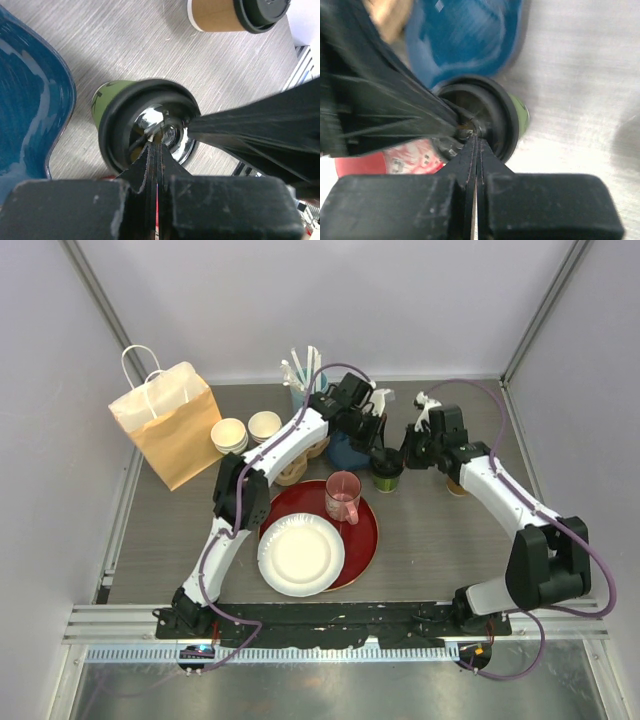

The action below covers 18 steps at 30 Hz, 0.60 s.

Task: Pack the takeout coffee

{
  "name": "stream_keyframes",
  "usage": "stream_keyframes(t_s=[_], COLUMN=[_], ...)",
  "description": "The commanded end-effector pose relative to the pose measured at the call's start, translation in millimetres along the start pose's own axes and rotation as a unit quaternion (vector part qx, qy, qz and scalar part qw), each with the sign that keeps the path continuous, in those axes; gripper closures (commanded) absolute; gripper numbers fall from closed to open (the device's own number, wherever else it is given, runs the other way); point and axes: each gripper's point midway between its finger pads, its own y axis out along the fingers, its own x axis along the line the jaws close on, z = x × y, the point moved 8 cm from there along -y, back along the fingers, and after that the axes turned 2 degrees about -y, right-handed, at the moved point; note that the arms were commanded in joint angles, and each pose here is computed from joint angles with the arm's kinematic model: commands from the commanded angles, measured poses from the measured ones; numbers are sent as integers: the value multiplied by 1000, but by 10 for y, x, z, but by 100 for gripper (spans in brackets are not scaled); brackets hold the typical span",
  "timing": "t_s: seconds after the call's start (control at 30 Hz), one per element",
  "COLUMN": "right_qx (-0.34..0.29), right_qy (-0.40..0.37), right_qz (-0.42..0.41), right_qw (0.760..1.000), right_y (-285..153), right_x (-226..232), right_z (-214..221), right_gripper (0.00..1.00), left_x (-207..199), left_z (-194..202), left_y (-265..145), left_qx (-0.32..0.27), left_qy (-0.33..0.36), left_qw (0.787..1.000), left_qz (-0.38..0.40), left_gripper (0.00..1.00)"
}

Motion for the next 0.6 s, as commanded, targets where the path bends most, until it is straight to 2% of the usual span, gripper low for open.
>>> stream_keyframes(t_s=[0.0,0.07,0.17,0.57], right_qx=[44,56,41,-31], right_qy=[28,33,33,-1], right_qz=[3,11,16,-15], right_qw=[999,998,998,999], right_y=[328,365,293,-162], right_x=[-227,-294,-303,21], right_z=[451,569,492,-247], right_gripper=[99,99,99,99], left_x=[139,181,133,-320], left_z=[100,142,79,-273], left_y=[94,116,53,-389], left_qx=[11,17,6,-50], left_qy=[-4,-6,3,39], left_qw=[1000,1000,1000,997], left_qz=[-8,-11,-9,37], left_gripper=[100,100,100,100])
